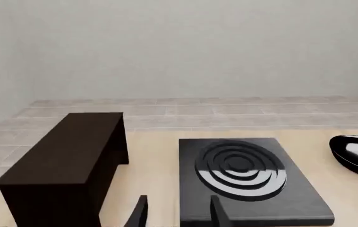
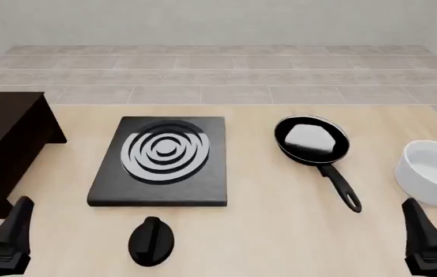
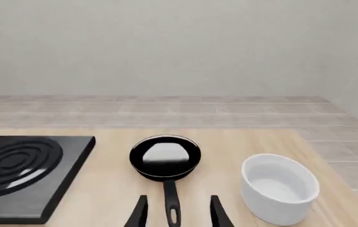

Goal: Put the frying pan on top of the cabinet.

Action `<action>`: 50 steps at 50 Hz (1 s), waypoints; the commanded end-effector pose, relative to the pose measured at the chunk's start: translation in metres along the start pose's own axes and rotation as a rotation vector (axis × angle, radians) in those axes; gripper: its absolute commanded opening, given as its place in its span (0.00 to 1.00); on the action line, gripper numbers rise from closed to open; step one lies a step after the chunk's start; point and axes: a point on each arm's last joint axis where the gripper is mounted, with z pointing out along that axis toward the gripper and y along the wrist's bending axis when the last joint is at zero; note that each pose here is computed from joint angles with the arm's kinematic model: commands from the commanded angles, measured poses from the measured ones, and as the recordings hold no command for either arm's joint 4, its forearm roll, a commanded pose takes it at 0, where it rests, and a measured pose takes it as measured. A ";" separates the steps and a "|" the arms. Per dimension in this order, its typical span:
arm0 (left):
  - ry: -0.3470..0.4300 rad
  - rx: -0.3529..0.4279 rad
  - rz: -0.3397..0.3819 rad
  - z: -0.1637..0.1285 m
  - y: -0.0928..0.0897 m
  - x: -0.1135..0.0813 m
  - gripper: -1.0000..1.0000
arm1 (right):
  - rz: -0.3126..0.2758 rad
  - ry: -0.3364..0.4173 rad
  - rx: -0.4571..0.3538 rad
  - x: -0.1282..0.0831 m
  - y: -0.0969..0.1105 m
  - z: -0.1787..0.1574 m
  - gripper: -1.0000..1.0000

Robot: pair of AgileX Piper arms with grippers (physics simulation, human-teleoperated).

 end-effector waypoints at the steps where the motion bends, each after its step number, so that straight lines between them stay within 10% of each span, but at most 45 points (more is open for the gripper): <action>1: 0.001 -0.004 -0.011 -0.001 0.000 0.003 1.00 | 0.013 -0.012 -0.001 -0.001 0.000 -0.002 1.00; 33: 0.013 -0.007 -0.011 0.004 0.000 0.004 1.00 | 0.012 -0.011 -0.005 -0.005 0.000 -0.003 1.00; 50: -0.024 0.164 -0.078 0.046 -0.016 -0.037 1.00 | 0.027 -0.012 -0.001 -0.003 0.000 -0.002 1.00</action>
